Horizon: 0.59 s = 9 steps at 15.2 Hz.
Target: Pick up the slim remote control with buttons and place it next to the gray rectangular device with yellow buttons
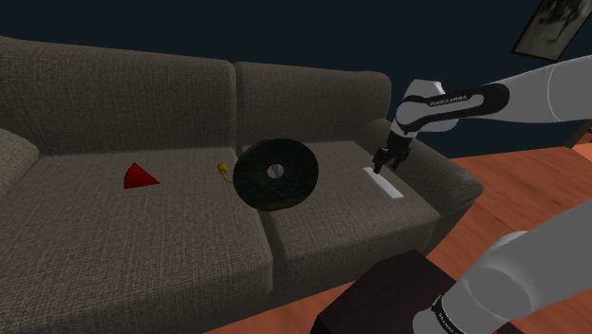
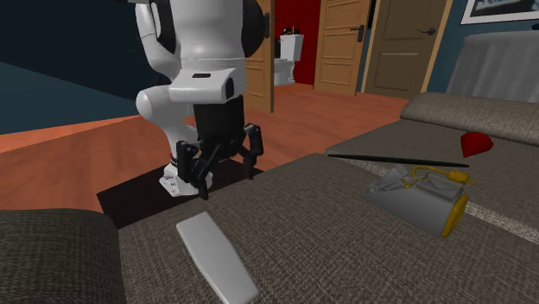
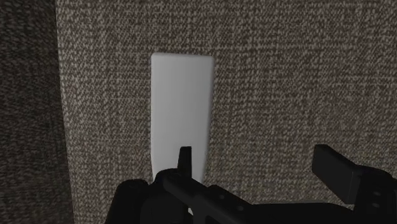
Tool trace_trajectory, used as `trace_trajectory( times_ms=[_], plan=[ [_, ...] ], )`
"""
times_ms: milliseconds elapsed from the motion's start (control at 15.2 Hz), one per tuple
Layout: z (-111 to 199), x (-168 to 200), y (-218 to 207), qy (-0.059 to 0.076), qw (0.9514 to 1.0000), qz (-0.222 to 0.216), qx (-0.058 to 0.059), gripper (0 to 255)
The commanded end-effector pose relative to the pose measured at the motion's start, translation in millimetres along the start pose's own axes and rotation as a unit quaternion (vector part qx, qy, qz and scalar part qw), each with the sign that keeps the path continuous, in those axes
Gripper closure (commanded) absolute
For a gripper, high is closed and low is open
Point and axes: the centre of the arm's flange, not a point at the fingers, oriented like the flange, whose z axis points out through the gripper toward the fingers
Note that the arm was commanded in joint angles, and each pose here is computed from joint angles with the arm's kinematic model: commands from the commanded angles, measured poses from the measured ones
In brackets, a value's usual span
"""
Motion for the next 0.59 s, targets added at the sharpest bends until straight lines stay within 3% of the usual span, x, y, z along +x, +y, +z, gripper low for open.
trace_trajectory(
  times_ms=[0, 264, 528],
  plan=[
    [15, 13, 19, -0.002, 0.9999, 0.011, -0.002, 0],
    [48, 37, 53, -0.007, 0.9994, 0.033, -0.005, 0],
    [67, 39, 57, -0.008, 0.9993, 0.035, -0.005, 0]
  ],
)
